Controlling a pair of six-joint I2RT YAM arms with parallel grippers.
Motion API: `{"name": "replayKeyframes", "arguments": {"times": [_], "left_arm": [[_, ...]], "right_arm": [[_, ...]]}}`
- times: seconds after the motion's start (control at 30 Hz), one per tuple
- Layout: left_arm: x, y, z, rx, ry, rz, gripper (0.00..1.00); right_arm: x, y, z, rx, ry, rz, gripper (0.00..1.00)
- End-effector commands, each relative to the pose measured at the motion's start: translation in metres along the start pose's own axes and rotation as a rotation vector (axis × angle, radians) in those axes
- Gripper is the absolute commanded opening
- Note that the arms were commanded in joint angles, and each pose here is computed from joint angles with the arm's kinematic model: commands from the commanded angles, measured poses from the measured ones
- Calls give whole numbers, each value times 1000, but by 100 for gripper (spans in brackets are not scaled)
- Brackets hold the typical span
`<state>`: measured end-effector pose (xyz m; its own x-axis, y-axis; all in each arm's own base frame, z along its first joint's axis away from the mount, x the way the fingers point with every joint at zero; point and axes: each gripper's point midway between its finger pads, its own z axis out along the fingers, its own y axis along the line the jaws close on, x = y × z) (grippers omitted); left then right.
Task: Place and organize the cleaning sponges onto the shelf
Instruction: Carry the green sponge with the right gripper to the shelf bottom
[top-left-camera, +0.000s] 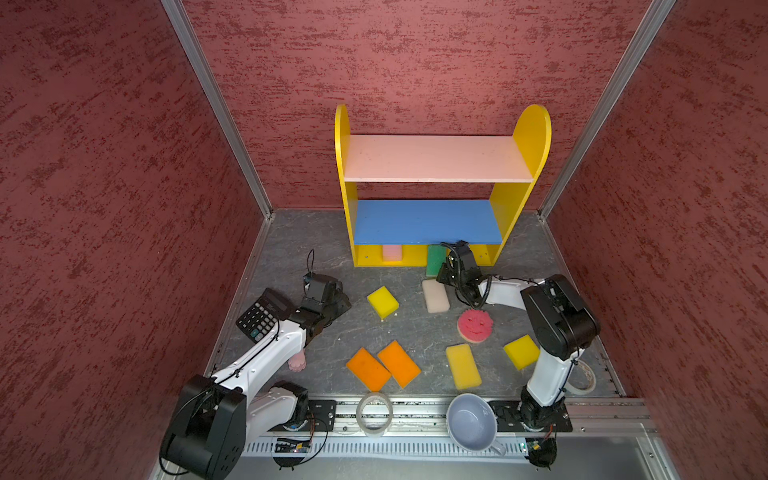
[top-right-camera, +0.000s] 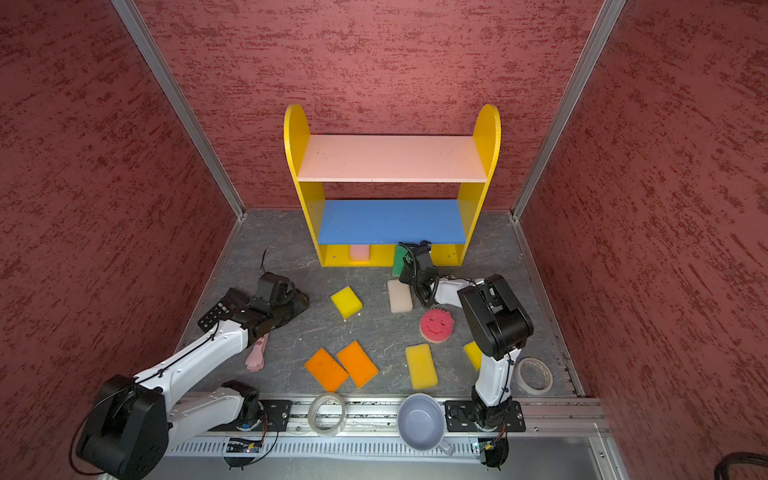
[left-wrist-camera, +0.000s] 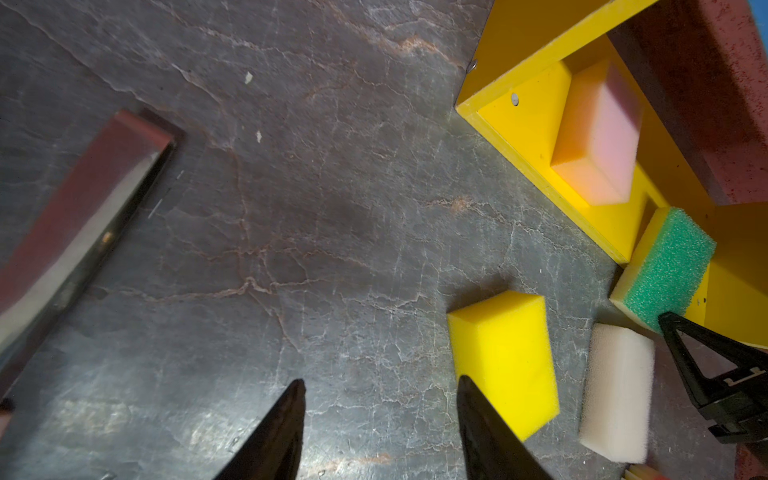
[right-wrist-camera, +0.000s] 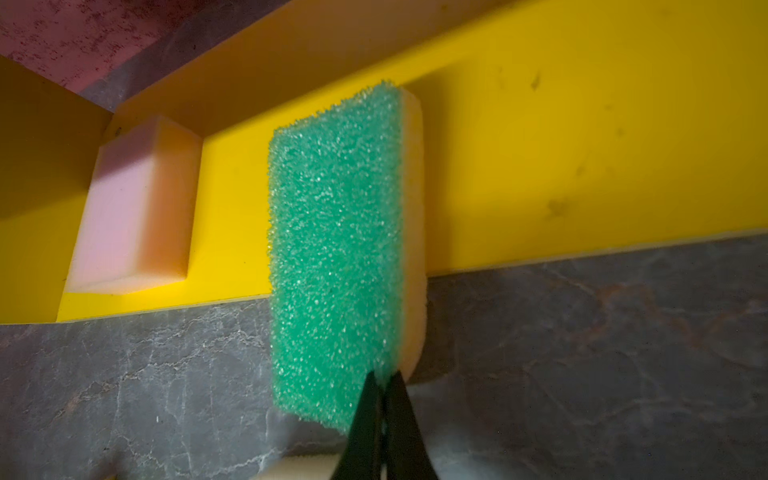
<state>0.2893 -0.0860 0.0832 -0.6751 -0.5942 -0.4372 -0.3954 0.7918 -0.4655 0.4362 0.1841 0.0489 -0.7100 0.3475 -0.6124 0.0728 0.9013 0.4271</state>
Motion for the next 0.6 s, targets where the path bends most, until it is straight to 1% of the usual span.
{"name": "replayKeyframes", "arguments": {"times": [0.0,0.17,0.27,0.4,0.57], "left_arm": [[-11,-6,-2,9,-28,3,58],[-12,-6,-1,15,-32,5,59],[-11,-7,0,23,-26,1,58],[-9,-6,0,24,-21,-2,58],[-8,-5,-2,25,-21,-2,58]], "right_arm": [[-10,19,-11,-61,-51,33,2],[6,18,-27,-69,-38,50,2],[6,12,-31,-50,-58,58,3],[-5,14,-27,-42,-107,38,3],[-28,19,-18,-33,-203,7,4]]}}
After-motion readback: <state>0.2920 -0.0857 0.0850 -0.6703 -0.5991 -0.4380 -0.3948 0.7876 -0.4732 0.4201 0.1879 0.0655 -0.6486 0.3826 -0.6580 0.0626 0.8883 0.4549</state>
